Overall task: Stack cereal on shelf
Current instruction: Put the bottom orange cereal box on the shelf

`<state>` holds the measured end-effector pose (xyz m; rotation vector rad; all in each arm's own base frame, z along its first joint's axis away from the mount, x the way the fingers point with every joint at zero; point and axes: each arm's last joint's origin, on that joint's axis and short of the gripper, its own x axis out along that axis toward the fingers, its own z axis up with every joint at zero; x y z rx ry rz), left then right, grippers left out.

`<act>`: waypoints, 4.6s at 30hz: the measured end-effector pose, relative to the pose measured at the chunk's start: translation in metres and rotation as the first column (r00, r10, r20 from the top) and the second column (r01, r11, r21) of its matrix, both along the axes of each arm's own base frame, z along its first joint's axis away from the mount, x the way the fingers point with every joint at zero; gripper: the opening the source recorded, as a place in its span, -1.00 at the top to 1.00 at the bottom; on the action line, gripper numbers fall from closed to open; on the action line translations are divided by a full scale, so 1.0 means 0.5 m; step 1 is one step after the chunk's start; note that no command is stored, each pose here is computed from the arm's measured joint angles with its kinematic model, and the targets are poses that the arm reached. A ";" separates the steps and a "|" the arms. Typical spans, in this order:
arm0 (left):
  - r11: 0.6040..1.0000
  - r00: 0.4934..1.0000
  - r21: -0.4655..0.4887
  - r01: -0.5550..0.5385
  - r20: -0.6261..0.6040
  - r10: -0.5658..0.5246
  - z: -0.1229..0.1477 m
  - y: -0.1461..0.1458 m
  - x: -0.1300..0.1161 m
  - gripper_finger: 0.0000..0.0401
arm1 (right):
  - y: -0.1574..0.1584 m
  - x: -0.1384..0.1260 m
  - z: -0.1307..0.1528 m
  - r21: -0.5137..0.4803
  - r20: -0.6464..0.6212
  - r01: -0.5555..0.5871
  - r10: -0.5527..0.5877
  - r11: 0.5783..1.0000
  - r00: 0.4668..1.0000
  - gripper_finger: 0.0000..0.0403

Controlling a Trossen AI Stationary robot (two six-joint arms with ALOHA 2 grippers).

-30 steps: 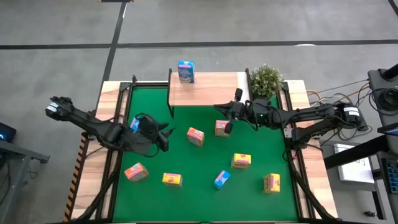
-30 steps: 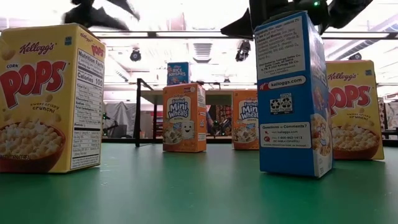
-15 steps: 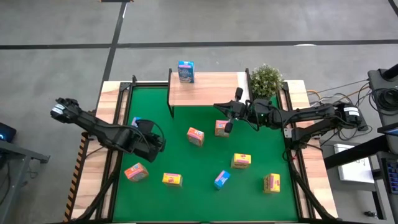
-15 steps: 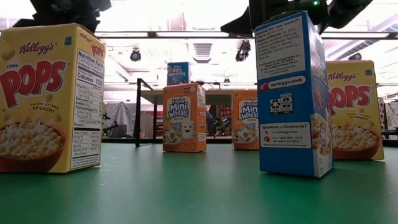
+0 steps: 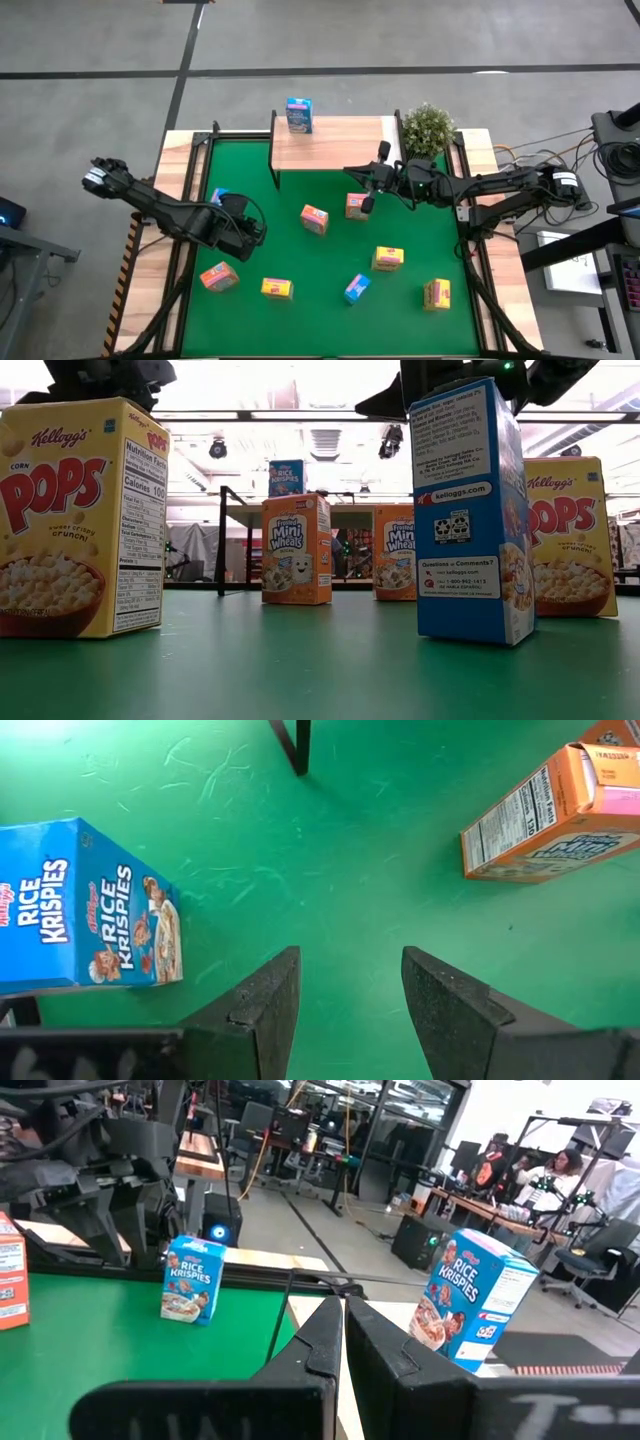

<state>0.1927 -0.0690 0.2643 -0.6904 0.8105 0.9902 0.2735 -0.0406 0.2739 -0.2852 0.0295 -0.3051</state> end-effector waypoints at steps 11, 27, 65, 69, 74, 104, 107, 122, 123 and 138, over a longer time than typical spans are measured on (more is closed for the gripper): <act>1.000 1.000 -0.030 -0.007 -0.016 0.006 -0.001 -0.001 -0.002 0.21 | 0.000 0.000 -0.002 0.001 -0.009 0.006 -0.006 1.000 1.000 0.96; 0.927 0.999 -0.373 0.029 0.035 -0.017 0.072 -0.080 0.042 0.21 | -0.003 0.000 -0.002 -0.021 -0.016 0.012 -0.012 1.000 1.000 0.96; 0.899 0.848 -0.244 0.363 -0.313 -0.428 0.057 -0.259 -0.055 -0.35 | -0.003 0.000 0.000 0.001 -0.004 0.011 -0.011 1.000 1.000 0.96; 0.904 0.845 -0.234 0.359 -0.329 -0.421 0.057 -0.251 -0.061 -0.35 | -0.003 0.000 -0.001 0.002 -0.007 0.011 -0.011 1.000 1.000 0.96; 0.896 0.831 -0.228 0.380 -0.341 -0.439 0.050 -0.255 -0.071 -0.35 | -0.003 0.000 -0.001 0.008 -0.007 0.011 -0.011 1.000 1.000 0.96; 0.909 0.842 -0.210 0.361 -0.346 -0.415 -0.059 -0.265 -0.102 -0.03 | -0.003 0.000 -0.002 0.016 -0.009 0.009 -0.009 1.000 1.000 0.96; 0.910 0.849 -0.216 0.354 -0.333 -0.410 -0.055 -0.268 -0.101 0.06 | -0.003 0.000 -0.003 0.020 -0.013 0.009 -0.009 1.000 1.000 0.96; 0.910 0.862 -0.233 0.343 -0.306 -0.403 -0.048 -0.273 -0.097 0.19 | -0.002 0.000 -0.007 0.046 -0.027 0.009 -0.008 0.999 1.000 0.96; 0.909 0.863 -0.235 0.344 -0.303 -0.405 -0.046 -0.274 -0.096 0.19 | -0.002 0.000 -0.008 0.046 -0.028 0.009 -0.007 0.999 1.000 0.96; 0.902 0.883 -0.232 0.365 -0.220 -0.414 -0.007 -0.286 -0.084 0.19 | -0.002 0.000 -0.010 0.049 -0.040 0.010 -0.008 0.999 0.999 0.96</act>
